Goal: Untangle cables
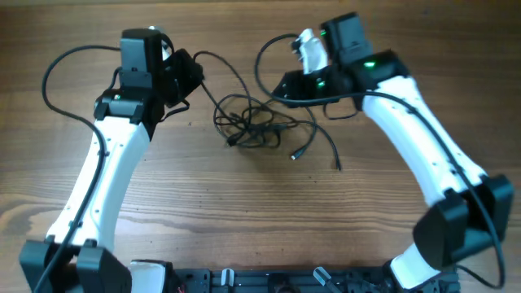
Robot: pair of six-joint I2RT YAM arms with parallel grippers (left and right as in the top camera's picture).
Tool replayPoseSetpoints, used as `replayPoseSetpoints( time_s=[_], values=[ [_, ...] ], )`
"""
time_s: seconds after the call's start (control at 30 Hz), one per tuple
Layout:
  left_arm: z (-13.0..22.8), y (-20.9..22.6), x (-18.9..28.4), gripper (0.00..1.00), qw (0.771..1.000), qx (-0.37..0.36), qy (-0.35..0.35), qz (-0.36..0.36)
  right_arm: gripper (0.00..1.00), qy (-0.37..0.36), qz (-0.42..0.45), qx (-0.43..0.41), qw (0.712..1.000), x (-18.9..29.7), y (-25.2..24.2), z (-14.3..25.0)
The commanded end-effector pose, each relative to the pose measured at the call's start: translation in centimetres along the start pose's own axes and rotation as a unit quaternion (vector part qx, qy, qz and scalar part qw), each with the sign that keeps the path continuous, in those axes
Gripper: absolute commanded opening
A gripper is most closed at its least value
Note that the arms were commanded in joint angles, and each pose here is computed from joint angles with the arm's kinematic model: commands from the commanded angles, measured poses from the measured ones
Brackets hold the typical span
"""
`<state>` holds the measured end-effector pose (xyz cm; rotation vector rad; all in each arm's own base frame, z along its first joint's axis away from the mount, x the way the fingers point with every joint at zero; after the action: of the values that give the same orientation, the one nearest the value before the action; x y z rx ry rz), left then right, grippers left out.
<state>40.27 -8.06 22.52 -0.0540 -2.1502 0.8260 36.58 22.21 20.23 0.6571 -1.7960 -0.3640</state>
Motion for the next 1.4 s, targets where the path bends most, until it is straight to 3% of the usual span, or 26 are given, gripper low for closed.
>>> replayPoseSetpoints(
  time_s=[0.0, 0.43, 0.57, 0.67, 0.73, 0.8, 0.87, 0.9, 0.97, 1.07, 1.17, 1.37],
  values=[
    [0.5, 2.5, -2.4, 0.04, 0.998, 0.017, 0.014, -0.058, 0.4, 0.03, 0.009, 0.002, 1.0, -2.7, 0.2, 1.0],
    [1.9, 4.5, -5.3, 0.04, 0.995, 0.024, 0.051, -0.087, 0.35, 0.121, -0.002, 0.094, 0.988, -9.0, 1.4, 4.9],
    [1.9, 4.5, -5.3, 0.04, 0.995, 0.024, 0.051, -0.087, 0.54, 0.147, -0.007, 0.116, 0.982, -10.6, 1.8, 6.3],
    [1.9, 4.5, -5.3, 0.04, 0.995, 0.024, 0.051, -0.087, 0.54, 0.165, -0.004, 0.119, 0.979, -11.7, 1.5, 7.2],
    [1.9, 4.5, -5.3, 0.04, 0.995, 0.024, 0.051, -0.087, 0.48, 0.173, -0.001, 0.115, 0.978, -12.3, 1.1, 7.5],
    [1.9, 4.5, -5.3, 0.04, 0.995, 0.024, 0.051, -0.086, 0.3, 0.177, 0.005, 0.106, 0.978, -12.8, 0.6, 7.6],
    [1.3, 3.7, -4.8, 0.04, 0.997, -0.014, 0.039, -0.071, 0.05, 0.163, 0.058, 0.069, 0.982, -12.9, -0.7, 7.1],
    [0.7, 3.1, -4.3, 0.04, 0.997, -0.029, 0.027, -0.061, 0.04, 0.151, 0.093, 0.037, 0.983, -12.8, -1.6, 6.8],
    [-1.0, 2.0, -2.4, 0.04, 0.998, -0.04, -0.012, -0.04, 0.04, 0.127, 0.152, -0.038, 0.979, -12.2, -3.6, 6.1],
    [-4.8, 0.3, 3.3, 0.04, 0.994, -0.039, -0.1, -0.002, 0.04, 0.111, 0.175, -0.108, 0.972, -10.8, -6.4, 4.9],
    [-7.7, -0.6, 10.4, 0.04, 0.98, -0.038, -0.193, 0.028, 0.04, 0.11, 0.181, -0.143, 0.967, -9.5, -8.7, 4.3],
    [-9.1, -0.6, 20.7, 0.04, 0.948, -0.035, -0.314, 0.048, 0.04, 0.098, 0.176, -0.184, 0.962, -8.0, -11.4, 3.2]
  ],
)
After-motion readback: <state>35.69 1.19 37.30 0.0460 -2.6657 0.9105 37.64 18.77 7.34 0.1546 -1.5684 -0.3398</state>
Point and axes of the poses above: each gripper's point midway between its finger pads, its own x axis back along the fingers, its own y axis along the line the jaws close on, z = x × y, the point moved 3 cm from there along x, back along the fingers, and after that the axes turned 6 degrees about -x, right-handed, at the moved point
